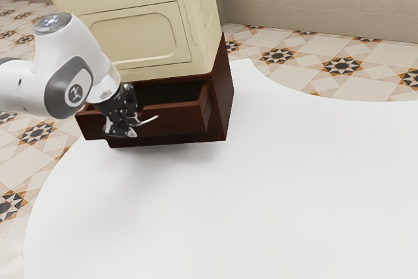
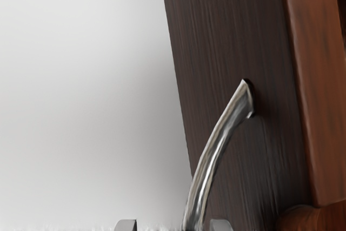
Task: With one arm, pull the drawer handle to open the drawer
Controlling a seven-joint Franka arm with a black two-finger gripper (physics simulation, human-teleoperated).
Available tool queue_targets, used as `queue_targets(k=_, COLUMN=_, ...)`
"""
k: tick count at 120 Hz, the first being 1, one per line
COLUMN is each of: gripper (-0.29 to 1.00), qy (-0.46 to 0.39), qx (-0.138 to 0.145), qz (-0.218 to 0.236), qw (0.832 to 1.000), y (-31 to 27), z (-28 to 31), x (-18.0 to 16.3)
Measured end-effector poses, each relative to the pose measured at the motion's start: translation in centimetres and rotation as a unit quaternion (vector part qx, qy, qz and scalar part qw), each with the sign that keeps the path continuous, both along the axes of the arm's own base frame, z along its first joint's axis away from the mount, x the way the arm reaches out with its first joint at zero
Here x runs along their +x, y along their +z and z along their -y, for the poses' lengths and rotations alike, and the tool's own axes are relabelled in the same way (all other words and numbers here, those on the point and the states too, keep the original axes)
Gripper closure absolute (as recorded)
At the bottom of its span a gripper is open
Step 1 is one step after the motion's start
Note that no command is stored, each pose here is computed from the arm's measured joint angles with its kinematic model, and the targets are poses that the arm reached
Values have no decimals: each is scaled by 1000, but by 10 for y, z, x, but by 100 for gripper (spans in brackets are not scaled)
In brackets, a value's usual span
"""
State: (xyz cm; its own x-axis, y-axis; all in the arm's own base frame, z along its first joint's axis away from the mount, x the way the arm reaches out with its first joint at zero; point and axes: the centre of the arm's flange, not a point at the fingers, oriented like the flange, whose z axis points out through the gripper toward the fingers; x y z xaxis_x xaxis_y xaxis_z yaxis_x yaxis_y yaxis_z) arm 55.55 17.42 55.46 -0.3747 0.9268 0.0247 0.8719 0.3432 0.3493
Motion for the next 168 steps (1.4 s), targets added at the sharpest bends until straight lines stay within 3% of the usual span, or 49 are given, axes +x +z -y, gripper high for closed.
queue_targets(k=168, gripper=59, qy=-17, qx=11, qz=20, qw=1000, y=3, z=49, x=-65)
